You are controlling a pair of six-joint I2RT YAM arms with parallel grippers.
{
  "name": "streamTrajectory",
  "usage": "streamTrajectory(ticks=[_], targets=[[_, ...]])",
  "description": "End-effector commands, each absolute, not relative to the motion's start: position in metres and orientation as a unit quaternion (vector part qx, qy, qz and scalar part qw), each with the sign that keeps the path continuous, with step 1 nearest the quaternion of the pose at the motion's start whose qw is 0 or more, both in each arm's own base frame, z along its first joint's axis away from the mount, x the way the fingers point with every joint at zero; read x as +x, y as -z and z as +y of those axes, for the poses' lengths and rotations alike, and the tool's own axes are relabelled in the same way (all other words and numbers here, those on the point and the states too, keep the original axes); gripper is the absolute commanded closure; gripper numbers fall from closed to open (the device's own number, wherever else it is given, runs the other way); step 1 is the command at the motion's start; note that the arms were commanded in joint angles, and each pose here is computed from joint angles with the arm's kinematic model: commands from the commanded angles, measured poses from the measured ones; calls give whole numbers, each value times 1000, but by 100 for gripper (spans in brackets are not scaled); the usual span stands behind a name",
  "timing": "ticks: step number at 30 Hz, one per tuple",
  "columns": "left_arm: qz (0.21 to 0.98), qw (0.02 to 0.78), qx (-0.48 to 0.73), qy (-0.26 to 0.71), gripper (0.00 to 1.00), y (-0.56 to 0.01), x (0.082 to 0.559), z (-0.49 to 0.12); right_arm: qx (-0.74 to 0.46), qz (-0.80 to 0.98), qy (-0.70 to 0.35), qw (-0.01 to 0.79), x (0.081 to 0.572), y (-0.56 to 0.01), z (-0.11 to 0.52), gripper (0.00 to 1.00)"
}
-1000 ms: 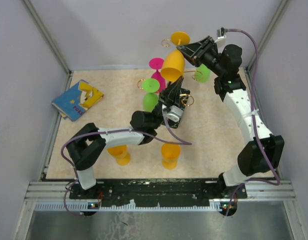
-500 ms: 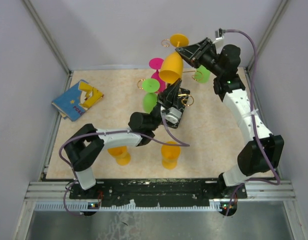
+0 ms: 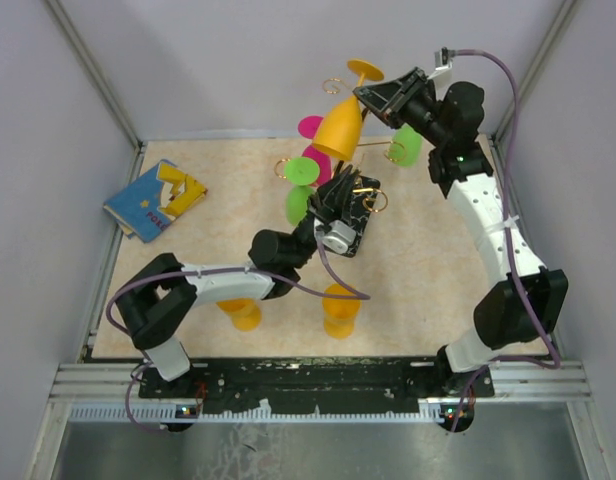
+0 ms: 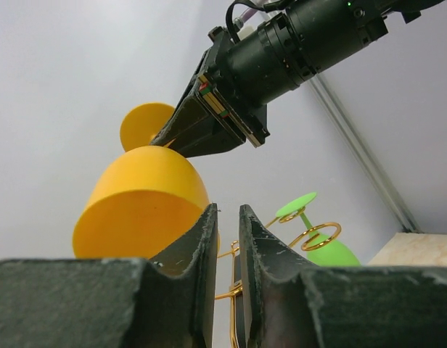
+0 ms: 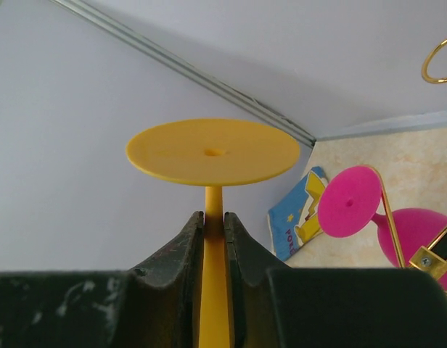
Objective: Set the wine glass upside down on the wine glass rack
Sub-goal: Turn the wine glass upside down at the wine rack.
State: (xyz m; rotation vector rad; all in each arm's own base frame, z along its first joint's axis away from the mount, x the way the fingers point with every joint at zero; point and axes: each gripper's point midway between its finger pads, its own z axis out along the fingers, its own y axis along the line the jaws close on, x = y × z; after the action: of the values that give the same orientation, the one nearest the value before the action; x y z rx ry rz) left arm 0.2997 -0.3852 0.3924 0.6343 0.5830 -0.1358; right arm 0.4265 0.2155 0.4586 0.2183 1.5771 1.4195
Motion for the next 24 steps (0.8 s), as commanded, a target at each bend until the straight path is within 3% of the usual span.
streamTrajectory(ticks=[1,13,24], targets=[[283,908,299,81,76,-401,292,-377,66,617,-571,537,429,-494,206,87],[314,905,276,82,74,-402,294,-360,59,622,-499,600,436,-500,171,88],[370,888,233,143,57,-459,303,-347,50,625,-376,682,412,-516,124,93]])
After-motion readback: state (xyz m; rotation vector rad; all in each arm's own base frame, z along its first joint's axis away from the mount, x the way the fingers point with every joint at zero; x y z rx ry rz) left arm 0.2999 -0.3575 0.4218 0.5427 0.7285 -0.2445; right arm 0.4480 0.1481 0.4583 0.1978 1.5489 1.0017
